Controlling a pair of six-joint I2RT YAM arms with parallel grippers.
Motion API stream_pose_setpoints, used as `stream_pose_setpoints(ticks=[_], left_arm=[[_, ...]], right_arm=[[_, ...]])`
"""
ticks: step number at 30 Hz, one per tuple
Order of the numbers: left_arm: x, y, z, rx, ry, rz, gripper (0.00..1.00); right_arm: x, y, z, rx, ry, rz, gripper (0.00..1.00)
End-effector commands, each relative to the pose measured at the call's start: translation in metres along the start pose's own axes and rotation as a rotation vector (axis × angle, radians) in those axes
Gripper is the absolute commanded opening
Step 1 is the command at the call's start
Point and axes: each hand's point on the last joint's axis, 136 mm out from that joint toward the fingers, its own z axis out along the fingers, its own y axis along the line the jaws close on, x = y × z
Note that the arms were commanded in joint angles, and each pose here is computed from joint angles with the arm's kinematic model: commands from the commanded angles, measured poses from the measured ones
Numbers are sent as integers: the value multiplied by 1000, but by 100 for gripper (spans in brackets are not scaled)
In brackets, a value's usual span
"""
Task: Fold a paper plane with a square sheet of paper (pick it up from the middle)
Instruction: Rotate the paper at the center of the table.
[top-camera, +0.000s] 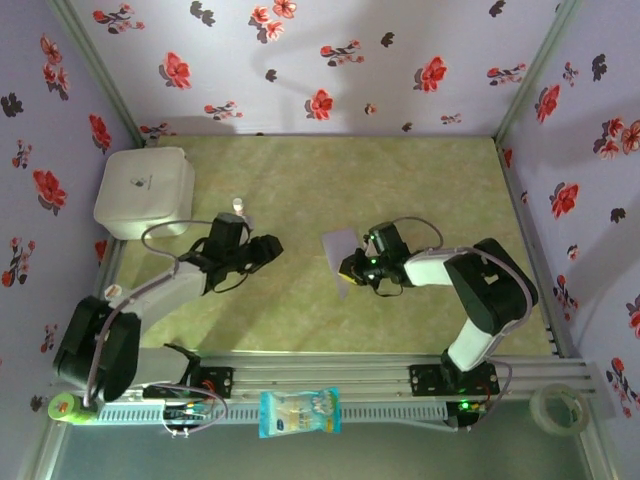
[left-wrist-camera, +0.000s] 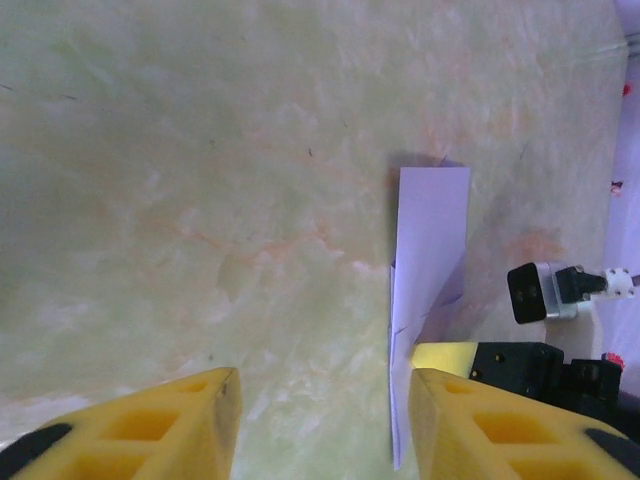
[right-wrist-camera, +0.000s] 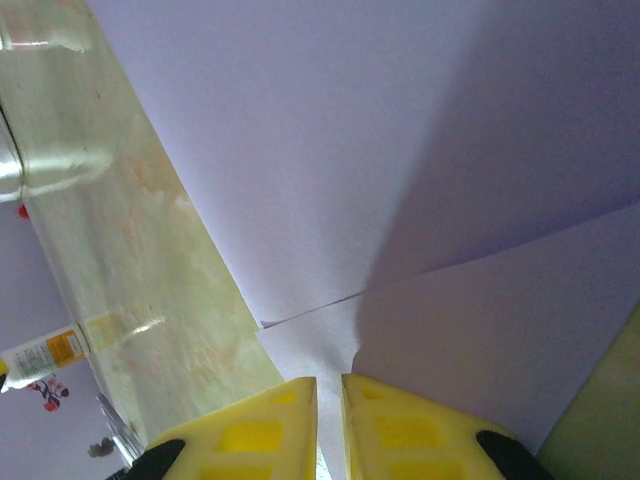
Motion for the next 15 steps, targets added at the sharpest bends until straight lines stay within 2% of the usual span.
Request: stream_pose_setpoints(ticks=[1,7,10,13,15], left_arm=[[-6,-36,13,69,11,34,41],[7,-62,58,43,106,60,24],[11,-70,81,54,129,25,18],[15,-89,103,123,152,-15,13],[18,-90,117,110,170,-19,10]], right_arm=[[17,-28,6,79,-10,120,15],[23,-18,7,28,-57,162,16],[24,-18,5,24,-73,180,16],[23,-17,1,-13,-103,214,16],[23,-17,-1,-12,-112,213,16]])
